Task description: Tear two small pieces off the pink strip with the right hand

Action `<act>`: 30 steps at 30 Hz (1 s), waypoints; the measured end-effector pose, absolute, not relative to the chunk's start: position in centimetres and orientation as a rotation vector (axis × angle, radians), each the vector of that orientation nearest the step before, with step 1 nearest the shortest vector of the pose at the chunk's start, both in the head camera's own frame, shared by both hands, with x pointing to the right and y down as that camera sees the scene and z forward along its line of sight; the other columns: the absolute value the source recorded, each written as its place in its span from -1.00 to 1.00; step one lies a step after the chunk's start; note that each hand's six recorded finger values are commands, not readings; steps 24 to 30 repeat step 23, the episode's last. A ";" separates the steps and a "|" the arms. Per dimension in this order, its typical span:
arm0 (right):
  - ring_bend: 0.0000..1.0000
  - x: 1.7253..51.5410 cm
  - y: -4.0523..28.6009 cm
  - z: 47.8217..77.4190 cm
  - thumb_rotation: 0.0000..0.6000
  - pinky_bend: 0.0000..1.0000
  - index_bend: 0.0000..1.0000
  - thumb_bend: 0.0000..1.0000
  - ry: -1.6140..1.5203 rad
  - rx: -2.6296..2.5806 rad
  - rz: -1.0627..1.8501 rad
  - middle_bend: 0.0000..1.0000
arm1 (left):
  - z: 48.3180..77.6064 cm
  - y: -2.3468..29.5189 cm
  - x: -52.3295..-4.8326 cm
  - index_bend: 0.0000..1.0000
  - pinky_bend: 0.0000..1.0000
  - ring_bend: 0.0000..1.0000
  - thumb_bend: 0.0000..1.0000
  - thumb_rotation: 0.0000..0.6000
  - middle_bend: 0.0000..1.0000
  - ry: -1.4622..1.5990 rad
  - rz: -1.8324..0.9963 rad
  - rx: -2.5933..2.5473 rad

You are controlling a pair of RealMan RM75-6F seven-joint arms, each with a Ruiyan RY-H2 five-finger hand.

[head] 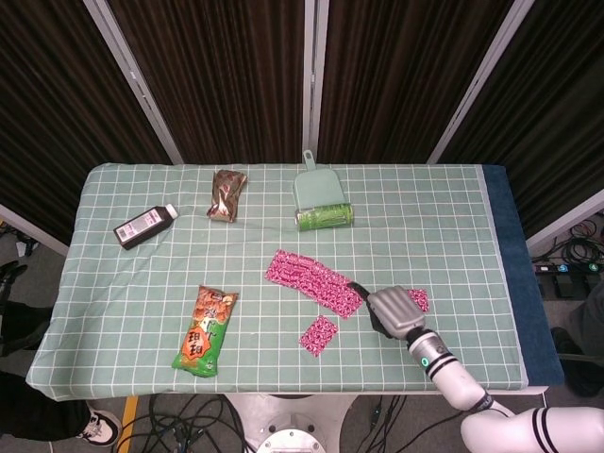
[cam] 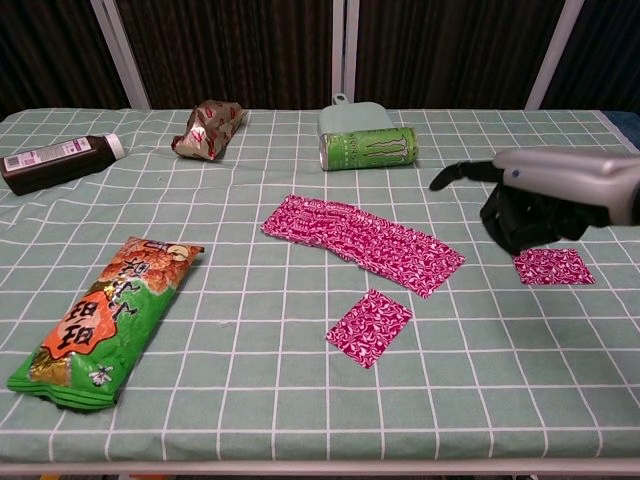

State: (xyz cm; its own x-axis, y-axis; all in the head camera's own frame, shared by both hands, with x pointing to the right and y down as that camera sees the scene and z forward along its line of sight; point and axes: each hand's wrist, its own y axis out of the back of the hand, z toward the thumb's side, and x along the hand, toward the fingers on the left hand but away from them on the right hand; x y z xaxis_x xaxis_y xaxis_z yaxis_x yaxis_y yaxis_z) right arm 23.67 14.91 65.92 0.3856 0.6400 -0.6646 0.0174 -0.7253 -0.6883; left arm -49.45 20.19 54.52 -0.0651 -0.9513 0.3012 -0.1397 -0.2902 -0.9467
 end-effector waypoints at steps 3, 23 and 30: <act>0.74 26.5 13.5 64.3 1.00 0.55 -0.62 1.00 -0.722 -1.928 1.295 0.78 | 54.8 20.2 -49.2 -0.72 -0.46 -0.91 -0.71 1.00 -0.78 1.205 -1.435 -1.494; -1.00 46.7 19.0 59.0 1.00 -1.00 -1.00 -0.80 -0.921 -1.520 1.516 -1.00 | 55.6 20.1 -47.4 -0.72 -0.46 -0.91 -0.71 1.00 -0.78 1.154 -1.433 -1.525; -1.00 46.7 19.0 59.0 1.00 -1.00 -1.00 -0.80 -0.921 -1.520 1.516 -1.00 | 55.6 20.1 -47.4 -0.72 -0.46 -0.91 -0.71 1.00 -0.78 1.154 -1.433 -1.525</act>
